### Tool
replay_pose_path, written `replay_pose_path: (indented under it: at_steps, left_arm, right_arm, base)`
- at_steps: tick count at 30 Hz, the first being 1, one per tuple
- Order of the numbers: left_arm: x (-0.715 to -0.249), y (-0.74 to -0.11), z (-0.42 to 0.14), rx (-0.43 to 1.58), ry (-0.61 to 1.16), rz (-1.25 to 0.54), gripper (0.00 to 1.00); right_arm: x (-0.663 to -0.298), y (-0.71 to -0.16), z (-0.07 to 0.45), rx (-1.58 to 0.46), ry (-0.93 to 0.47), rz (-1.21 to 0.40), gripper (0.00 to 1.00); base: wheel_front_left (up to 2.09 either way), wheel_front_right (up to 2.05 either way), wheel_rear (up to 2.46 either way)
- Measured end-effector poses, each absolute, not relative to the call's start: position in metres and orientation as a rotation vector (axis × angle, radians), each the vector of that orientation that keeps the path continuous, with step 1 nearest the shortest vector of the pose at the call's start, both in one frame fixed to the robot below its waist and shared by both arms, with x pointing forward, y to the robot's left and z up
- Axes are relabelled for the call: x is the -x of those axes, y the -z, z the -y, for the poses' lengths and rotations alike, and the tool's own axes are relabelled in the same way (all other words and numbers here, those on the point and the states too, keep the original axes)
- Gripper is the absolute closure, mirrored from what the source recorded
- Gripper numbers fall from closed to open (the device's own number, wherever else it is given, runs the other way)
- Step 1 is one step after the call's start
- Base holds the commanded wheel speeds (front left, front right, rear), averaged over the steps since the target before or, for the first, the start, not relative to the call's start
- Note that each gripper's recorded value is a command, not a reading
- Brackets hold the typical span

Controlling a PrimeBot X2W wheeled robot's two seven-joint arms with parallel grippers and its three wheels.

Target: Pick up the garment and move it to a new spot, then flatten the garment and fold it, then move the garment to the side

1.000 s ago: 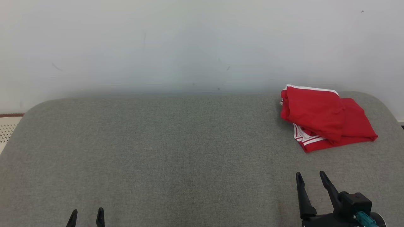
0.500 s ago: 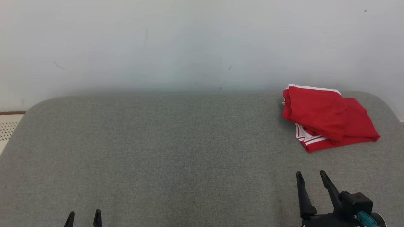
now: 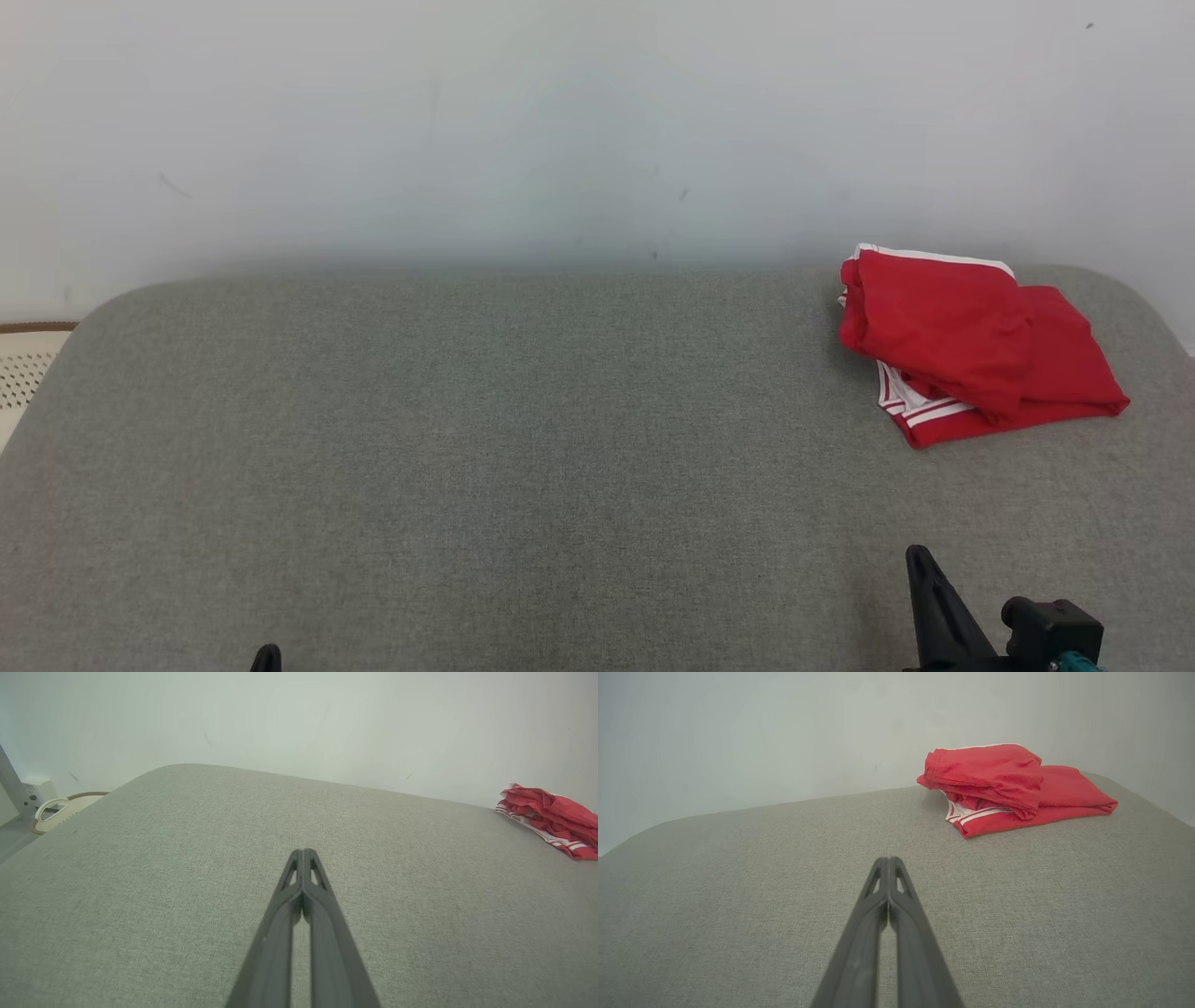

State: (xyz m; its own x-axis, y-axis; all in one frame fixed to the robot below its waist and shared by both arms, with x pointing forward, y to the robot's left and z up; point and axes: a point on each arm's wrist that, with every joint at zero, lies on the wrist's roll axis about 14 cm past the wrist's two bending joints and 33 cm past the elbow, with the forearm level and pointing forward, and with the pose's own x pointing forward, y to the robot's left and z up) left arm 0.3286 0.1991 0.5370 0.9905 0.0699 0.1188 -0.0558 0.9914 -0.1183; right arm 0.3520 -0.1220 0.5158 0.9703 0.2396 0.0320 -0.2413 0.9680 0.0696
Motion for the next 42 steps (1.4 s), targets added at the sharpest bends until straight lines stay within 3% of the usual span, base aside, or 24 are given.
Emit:
replay_pose_path:
  at_steps: [17, 42]
  left_arm:
    - [-0.337, -0.514, -0.211, 0.442, -0.093, 0.012, 1.0]
    - [-0.35, -0.502, -0.218, 0.801, -0.108, -0.041, 1.0]
  right_arm:
    - [-0.361, -0.511, 0.133, -0.424, -0.191, -0.023, 1.0]
    - [-0.374, -0.51, 0.146, -0.783, -0.134, -0.05, 1.0]
  base:
    - [0.0, 0.0, 0.0]
    - [0.0, 0.0, 0.0]
